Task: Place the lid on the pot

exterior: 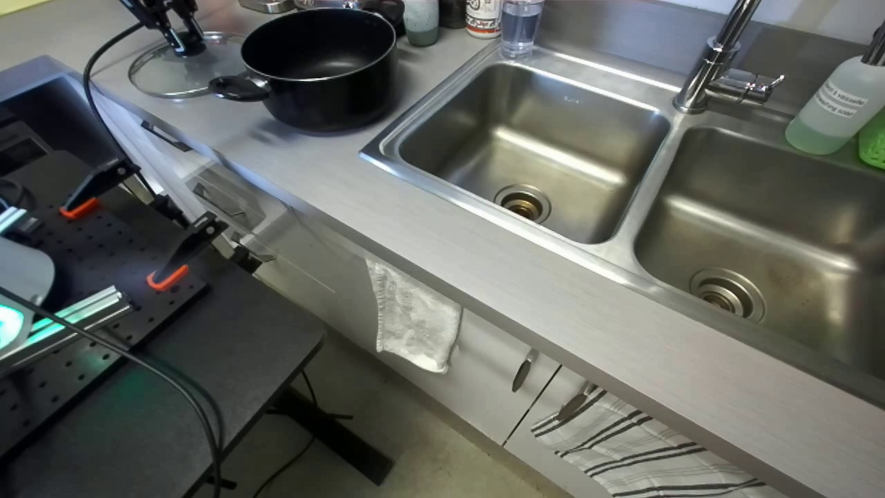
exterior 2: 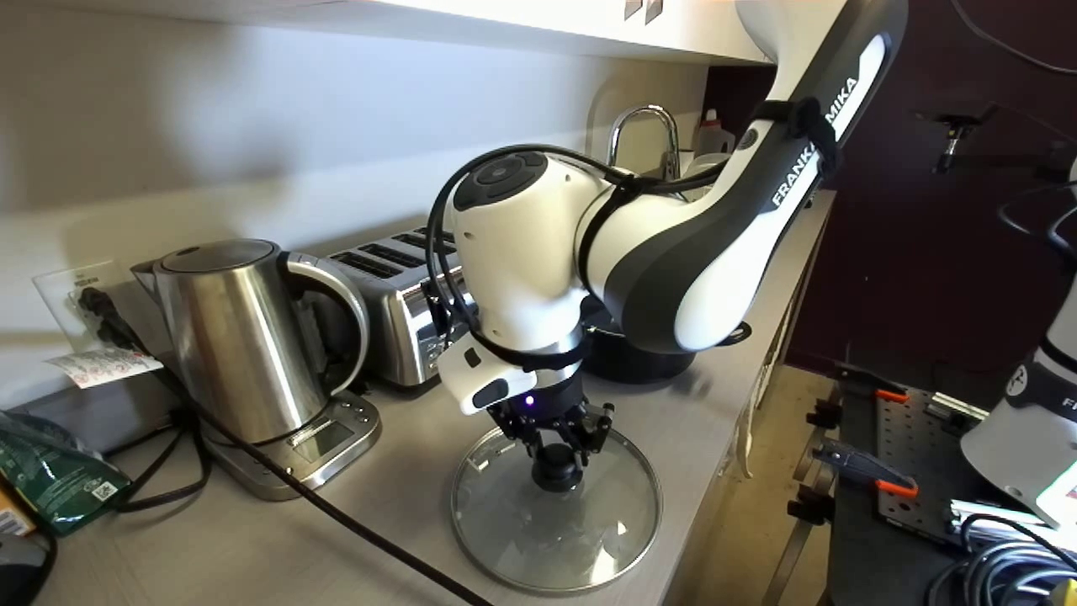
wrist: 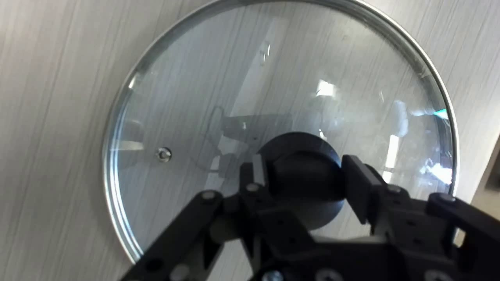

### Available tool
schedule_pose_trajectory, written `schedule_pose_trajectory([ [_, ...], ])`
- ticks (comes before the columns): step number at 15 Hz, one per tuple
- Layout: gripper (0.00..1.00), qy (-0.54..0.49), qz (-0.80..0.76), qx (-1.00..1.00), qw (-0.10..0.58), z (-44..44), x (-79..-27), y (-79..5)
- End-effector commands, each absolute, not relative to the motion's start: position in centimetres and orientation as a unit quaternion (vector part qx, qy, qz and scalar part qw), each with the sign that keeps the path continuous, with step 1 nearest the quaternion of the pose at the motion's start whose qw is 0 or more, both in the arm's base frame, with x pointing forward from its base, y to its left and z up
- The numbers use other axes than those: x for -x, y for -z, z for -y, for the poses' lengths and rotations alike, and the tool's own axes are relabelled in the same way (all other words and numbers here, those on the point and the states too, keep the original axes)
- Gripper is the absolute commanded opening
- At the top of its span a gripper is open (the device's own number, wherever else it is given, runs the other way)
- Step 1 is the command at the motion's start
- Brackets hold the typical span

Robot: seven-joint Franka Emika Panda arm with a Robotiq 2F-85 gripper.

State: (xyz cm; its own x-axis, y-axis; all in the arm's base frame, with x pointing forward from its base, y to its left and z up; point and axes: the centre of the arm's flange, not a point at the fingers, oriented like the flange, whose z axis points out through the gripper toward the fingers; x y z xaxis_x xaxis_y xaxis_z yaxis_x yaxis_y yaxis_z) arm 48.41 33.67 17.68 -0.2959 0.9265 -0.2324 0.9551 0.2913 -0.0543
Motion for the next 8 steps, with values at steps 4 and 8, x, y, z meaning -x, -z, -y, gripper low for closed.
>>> schedule_pose_trajectory([
  [4, 0.25, 0.079, -0.812, -0.573, 0.075, -34.1, -47.4, -19.7],
  [8, 0.25, 0.063, -0.823, -0.561, 0.068, -34.2, -45.3, -22.9],
])
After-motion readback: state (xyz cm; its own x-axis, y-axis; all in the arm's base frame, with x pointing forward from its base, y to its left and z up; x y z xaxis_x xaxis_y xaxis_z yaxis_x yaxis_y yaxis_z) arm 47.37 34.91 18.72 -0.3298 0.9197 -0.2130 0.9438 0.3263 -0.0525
